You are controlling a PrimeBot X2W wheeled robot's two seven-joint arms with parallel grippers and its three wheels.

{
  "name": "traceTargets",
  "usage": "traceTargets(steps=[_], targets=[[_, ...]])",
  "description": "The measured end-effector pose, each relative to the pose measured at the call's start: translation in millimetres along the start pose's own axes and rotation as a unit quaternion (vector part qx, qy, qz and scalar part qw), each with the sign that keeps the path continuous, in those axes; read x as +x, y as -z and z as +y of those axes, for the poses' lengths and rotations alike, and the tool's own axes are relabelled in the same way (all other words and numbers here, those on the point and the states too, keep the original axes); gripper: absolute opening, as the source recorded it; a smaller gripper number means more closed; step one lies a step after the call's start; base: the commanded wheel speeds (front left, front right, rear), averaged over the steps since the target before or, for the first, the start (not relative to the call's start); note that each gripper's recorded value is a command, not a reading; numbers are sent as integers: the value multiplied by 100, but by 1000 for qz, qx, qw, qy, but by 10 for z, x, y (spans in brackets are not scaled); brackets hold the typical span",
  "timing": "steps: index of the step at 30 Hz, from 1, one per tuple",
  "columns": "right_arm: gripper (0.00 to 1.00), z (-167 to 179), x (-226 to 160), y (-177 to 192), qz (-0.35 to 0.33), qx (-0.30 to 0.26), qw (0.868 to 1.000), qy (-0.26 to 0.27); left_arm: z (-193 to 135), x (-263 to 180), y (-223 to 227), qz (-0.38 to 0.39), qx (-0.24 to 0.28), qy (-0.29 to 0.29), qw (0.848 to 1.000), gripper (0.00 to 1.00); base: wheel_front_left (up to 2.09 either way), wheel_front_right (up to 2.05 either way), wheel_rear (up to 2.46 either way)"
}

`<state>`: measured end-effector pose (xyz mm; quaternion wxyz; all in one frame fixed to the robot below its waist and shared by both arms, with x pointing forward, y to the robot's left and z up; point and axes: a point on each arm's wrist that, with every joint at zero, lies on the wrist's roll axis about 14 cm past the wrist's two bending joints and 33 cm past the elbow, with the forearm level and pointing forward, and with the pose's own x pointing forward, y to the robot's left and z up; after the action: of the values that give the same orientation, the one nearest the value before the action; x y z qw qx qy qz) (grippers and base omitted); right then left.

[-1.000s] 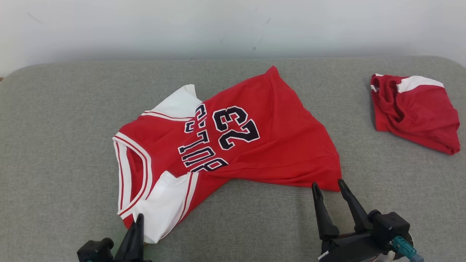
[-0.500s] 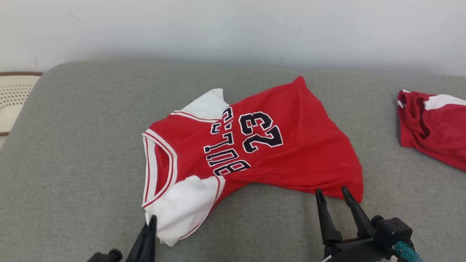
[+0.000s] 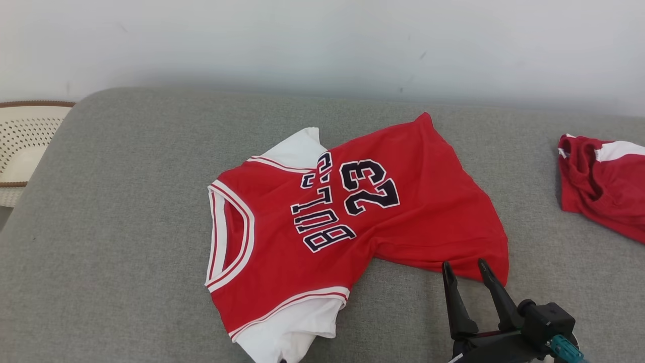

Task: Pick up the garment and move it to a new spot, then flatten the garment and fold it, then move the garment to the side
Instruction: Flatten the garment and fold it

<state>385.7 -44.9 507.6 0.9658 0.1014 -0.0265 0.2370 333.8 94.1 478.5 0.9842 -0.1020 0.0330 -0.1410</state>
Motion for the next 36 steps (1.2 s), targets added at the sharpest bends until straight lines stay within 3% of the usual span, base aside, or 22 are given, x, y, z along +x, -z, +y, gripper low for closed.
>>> traceTargets(steps=[4,5,6,7,8,9,10,11,20,27,36], targets=[[100,-34,-13,6,1,-1,1000,5,6,-40,223,40,-2,1,999,0,0,0,0],[100,-37,-15,7,1,-1,1000,5,15,-50,264,46,-3,0,999,18,0,0,0],[100,-43,-17,9,1,-1,1000,6,25,-58,299,52,-6,-1,999,21,0,0,0],[100,-50,-18,12,2,-1,1000,7,37,-62,320,55,-11,-4,998,13,0,0,0],[100,-57,-19,13,2,-1,1000,8,51,-66,332,56,-12,-6,998,13,0,0,0],[100,-64,-19,15,2,-1,1000,9,68,-71,339,57,-11,-8,998,31,0,0,0],[100,-66,-17,15,2,-1,1000,9,90,-73,331,54,-11,-11,998,71,0,0,0],[100,-71,-15,16,2,-1,1000,9,103,-71,313,50,-11,-13,999,100,0,0,0],[100,-74,-3,25,3,-3,1000,8,221,19,-268,-56,-10,-22,998,100,0,0,0],[100,-94,-23,28,4,-4,1000,12,494,132,-389,-65,37,-47,996,100,0,0,0],[100,-269,-99,17,4,-8,999,39,817,358,-334,-50,39,-86,994,100,0,0,0]])
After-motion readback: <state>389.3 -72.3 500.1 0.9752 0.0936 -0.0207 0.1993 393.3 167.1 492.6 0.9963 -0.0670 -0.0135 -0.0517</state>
